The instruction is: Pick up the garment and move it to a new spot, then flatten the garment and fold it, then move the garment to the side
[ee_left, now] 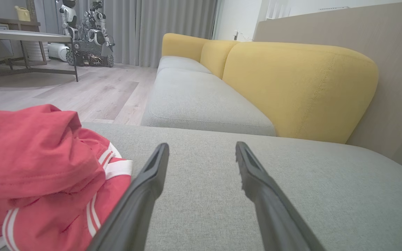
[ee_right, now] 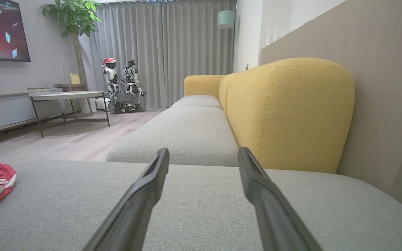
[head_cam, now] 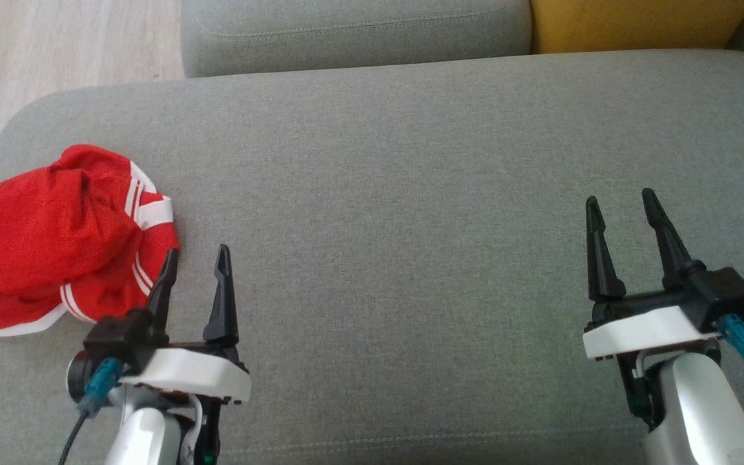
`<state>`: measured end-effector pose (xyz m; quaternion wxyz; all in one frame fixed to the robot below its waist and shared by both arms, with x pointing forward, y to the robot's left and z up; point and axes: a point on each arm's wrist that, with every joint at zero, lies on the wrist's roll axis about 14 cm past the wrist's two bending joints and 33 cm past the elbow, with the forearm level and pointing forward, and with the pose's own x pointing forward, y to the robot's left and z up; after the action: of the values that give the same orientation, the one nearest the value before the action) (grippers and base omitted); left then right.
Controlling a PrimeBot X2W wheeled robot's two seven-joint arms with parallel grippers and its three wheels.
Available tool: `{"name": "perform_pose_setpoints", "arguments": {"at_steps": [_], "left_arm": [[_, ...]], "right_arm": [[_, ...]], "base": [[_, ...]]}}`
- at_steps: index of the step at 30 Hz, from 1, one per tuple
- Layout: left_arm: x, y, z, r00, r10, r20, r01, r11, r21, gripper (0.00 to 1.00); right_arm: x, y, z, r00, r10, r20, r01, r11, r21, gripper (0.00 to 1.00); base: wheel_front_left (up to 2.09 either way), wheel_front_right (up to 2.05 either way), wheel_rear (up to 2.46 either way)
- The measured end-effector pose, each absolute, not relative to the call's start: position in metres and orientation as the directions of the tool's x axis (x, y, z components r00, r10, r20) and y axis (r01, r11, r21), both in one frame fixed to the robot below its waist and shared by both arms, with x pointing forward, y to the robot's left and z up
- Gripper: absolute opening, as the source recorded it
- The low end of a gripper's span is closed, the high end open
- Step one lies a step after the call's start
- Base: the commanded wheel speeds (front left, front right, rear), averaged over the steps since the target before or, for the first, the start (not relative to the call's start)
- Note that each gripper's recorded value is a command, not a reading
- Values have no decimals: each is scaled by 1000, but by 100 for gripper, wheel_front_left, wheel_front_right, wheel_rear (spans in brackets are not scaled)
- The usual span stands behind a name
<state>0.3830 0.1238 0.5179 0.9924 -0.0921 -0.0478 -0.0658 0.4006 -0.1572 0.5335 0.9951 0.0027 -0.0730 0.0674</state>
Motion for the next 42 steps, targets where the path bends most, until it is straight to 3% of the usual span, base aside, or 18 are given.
{"name": "perform_pose_setpoints", "arguments": {"at_steps": [26,42], "left_arm": [[376,126,506,991,-115,68,125,977,-172,100],[347,211,512,985,152,84,-134,973,-187,100]], "right_arm": [[402,-147,531,977,162,137,-162,987,-10,100],[412,-41,521,888,446,111,-448,894,-14,100]], "base": [[0,0,0],[0,0,0]]}}
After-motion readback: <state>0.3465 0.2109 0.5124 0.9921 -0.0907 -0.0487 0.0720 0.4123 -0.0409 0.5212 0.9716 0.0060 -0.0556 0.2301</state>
